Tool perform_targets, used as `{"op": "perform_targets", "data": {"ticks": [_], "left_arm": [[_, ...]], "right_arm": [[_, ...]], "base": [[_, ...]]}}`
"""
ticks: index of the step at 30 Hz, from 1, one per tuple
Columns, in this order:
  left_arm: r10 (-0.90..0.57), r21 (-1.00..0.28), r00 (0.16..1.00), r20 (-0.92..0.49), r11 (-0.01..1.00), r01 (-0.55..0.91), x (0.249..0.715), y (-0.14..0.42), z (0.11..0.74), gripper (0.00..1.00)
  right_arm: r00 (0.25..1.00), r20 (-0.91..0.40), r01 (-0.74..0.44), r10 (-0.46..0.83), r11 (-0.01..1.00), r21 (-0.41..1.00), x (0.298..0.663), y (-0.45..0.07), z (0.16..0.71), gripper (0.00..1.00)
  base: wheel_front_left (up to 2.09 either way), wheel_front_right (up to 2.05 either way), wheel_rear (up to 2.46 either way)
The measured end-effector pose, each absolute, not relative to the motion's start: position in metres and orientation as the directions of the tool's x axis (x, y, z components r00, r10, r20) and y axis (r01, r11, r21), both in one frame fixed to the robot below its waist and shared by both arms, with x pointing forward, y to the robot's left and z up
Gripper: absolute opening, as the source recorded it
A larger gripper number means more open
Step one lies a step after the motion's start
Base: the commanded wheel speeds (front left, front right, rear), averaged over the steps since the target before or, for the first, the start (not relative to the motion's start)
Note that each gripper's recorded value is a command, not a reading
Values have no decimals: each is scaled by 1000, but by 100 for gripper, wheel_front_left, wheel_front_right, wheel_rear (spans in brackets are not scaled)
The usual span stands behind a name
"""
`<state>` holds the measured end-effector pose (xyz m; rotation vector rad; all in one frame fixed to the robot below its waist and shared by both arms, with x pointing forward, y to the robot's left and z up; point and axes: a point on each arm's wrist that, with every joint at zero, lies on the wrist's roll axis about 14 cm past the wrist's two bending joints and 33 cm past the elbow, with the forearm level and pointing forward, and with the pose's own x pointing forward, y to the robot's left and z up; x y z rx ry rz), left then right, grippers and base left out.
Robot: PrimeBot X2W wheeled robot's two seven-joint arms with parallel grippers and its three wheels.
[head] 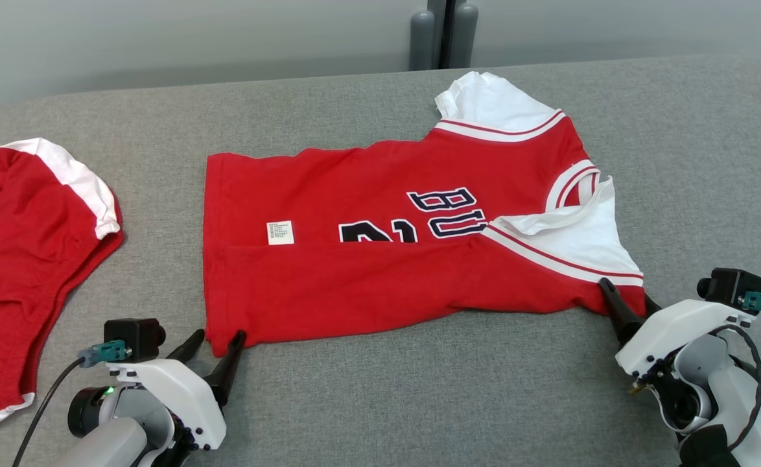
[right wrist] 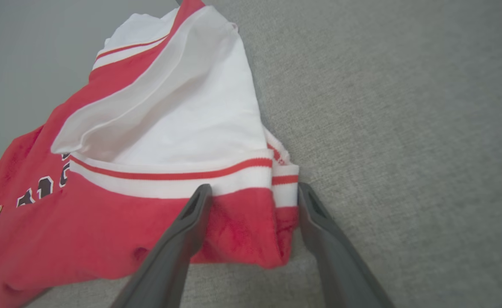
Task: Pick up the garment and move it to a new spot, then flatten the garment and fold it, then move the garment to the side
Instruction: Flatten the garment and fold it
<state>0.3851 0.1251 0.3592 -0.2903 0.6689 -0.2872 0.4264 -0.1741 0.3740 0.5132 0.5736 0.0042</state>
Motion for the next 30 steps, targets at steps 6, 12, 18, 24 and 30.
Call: {"op": "perform_targets", "data": {"ticks": [6,12,18,24,30], "left_arm": [[-361,-354,743,-564,918,177,386,123,358,0],[-362,-352,751,-553,918,183,386,123,363,0],[-369,-362,761,-533,913,189,382,123,374,0],[-381,-363,752,-538,910,201,368,128,382,0],[-393,-366,730,-559,907,207,345,132,387,0]], "right_arm": [[839,-518,120,168,871,476,425,-166,374,0],[849,-500,107,173,869,483,425,-165,380,0],[861,-476,90,177,870,485,421,-169,390,0],[842,-496,60,213,875,480,403,-171,392,0],[834,-501,42,233,878,478,383,-182,397,0]], "base": [[0,0,0],[0,0,0],[0,0,0],[0,0,0],[0,0,0]]}}
